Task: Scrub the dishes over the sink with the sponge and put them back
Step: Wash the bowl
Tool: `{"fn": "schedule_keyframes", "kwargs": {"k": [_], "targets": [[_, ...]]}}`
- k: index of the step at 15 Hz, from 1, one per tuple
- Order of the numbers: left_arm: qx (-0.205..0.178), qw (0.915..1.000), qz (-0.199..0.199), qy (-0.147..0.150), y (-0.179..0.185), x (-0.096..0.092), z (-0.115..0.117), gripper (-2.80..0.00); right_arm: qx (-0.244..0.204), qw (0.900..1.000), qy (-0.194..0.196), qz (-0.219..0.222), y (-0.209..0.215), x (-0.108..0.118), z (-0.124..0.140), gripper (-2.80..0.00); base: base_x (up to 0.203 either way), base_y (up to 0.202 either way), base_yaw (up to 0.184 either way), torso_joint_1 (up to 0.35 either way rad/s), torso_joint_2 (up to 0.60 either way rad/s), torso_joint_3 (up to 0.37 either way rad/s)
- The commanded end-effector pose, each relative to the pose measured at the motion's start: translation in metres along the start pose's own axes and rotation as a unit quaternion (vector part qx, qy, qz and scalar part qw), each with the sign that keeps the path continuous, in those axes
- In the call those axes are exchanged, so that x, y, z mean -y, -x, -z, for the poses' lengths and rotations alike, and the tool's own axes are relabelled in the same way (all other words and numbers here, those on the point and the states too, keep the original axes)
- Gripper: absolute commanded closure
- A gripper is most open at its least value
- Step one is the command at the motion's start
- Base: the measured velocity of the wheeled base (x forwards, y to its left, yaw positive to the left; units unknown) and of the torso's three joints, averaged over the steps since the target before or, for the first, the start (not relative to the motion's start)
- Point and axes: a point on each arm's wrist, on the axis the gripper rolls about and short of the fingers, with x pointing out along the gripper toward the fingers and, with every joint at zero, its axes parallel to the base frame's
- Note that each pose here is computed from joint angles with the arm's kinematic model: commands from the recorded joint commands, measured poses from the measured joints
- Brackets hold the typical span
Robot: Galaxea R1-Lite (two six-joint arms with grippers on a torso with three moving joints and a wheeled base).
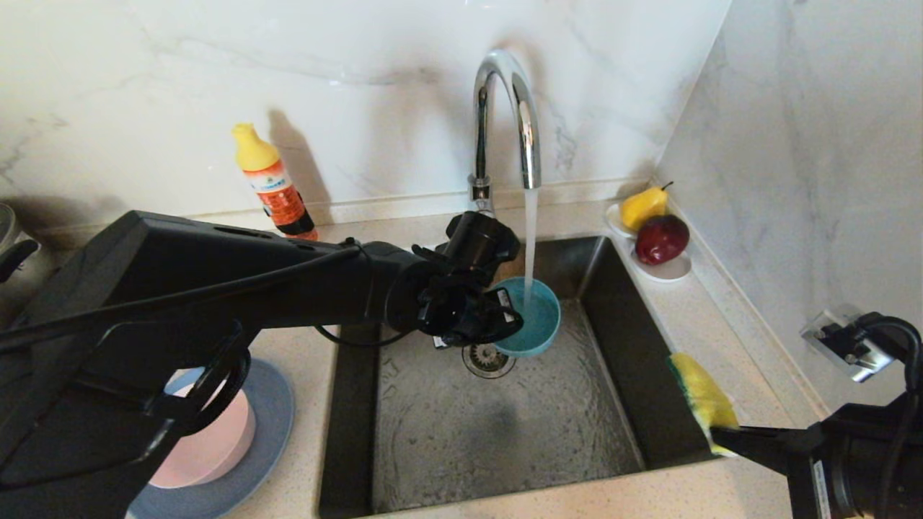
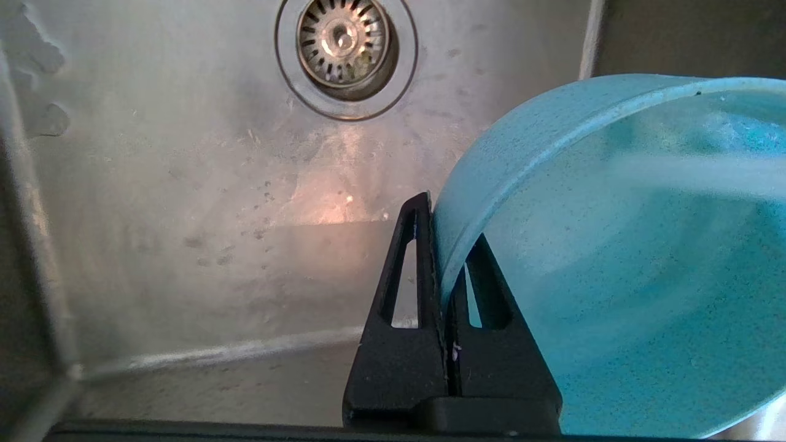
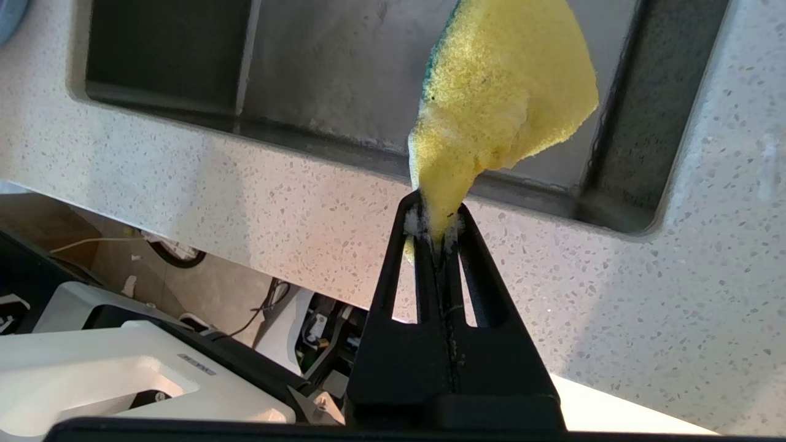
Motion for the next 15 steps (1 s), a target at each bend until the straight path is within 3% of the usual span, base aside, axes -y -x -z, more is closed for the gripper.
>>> {"fn": "schedule_keyframes", "kwargs": {"k": [1,12,15], "targets": [[-0.001,1.0,-0.001,0.005,-0.003,0.001,0.0,0.0,-0.002,1.0,-0.001,0.0,-0.001,0.0,0.001,0.0,0.0,0.0,0.0,0.0,0.0,0.0],[-0.008,0.9998,-0.01,0.013,0.008,-0.002,0.0,0.0,0.0,1.0,-0.001,-0.002,0.0,0.0,0.0,0.0,0.0,0.0,0.0,0.0,0.0,0.0],[0.006,0.999,-0.043,0.015,0.021,-0.011,-0.005,0.0,-0.003,1.0,-0.001,-0.002,-0.001,0.0,0.001,0.0,0.0,0.0,0.0,0.0,0.0,0.0]]}}
